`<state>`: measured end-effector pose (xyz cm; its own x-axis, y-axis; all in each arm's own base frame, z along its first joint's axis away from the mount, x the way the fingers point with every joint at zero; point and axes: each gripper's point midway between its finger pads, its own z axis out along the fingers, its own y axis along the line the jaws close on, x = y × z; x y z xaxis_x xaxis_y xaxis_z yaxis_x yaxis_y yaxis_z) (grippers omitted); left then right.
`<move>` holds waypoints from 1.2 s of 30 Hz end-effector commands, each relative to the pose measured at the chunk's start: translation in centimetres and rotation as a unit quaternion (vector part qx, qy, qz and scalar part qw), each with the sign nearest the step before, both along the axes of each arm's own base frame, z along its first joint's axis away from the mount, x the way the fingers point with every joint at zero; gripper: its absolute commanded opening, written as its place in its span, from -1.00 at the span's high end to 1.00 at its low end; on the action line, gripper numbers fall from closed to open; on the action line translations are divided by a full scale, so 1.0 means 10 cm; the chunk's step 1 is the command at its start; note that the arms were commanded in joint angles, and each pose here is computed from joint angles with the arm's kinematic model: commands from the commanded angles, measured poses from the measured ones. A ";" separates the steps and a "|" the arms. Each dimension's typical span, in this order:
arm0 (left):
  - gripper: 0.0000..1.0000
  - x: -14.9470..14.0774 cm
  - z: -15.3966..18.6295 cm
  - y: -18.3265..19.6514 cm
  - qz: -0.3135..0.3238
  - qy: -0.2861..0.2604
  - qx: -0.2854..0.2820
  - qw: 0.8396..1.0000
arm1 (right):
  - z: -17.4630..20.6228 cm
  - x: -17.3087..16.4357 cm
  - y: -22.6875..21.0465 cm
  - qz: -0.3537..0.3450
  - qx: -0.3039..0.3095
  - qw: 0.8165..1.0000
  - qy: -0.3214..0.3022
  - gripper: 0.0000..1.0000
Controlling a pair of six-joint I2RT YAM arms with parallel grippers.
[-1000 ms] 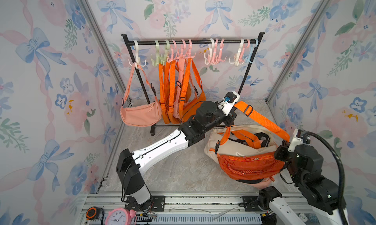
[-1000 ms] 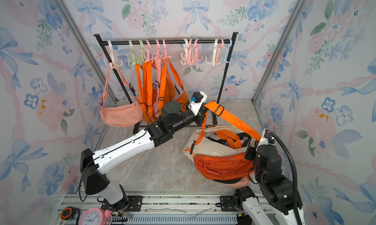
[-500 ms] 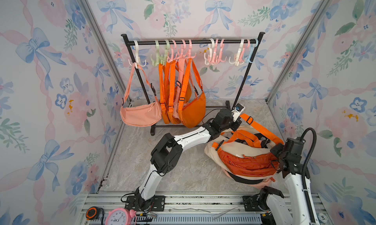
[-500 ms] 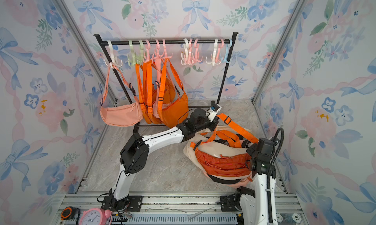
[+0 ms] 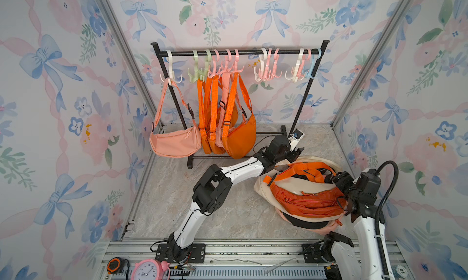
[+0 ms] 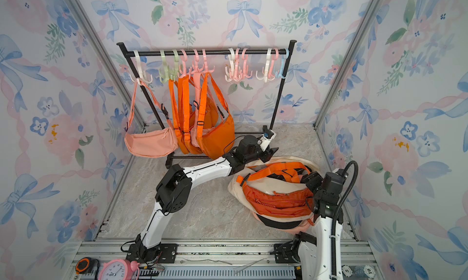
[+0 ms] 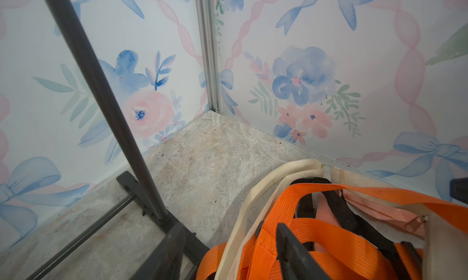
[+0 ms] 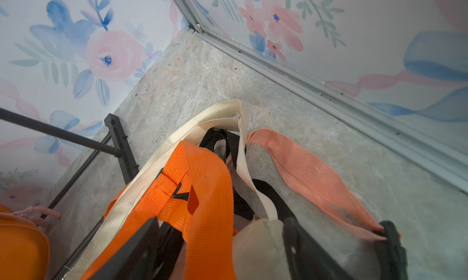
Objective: Take the bag off the hook
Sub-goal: Place the bag inside the bag, then pick up the bag from the hook.
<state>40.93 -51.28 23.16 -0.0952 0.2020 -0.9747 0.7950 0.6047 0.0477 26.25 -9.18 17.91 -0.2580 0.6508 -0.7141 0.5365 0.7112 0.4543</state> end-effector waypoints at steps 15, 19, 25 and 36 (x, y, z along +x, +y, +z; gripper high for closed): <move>-0.06 0.02 1.68 2.56 0.248 -0.080 -0.113 0.959 | 2.26 0.76 1.97 0.329 -0.136 0.886 -0.298 -0.73; -0.03 0.29 1.72 2.89 0.260 -0.041 -0.129 0.956 | 2.46 1.04 2.63 0.437 -0.149 0.829 -0.315 -0.71; 0.00 0.62 1.63 3.07 0.283 -0.027 -0.114 0.952 | 2.51 1.63 3.13 0.504 -0.145 0.791 -0.316 -0.66; 0.36 0.98 1.59 2.91 0.261 -0.017 -0.110 0.959 | 2.25 2.63 3.60 0.555 -0.087 0.771 -0.300 -0.42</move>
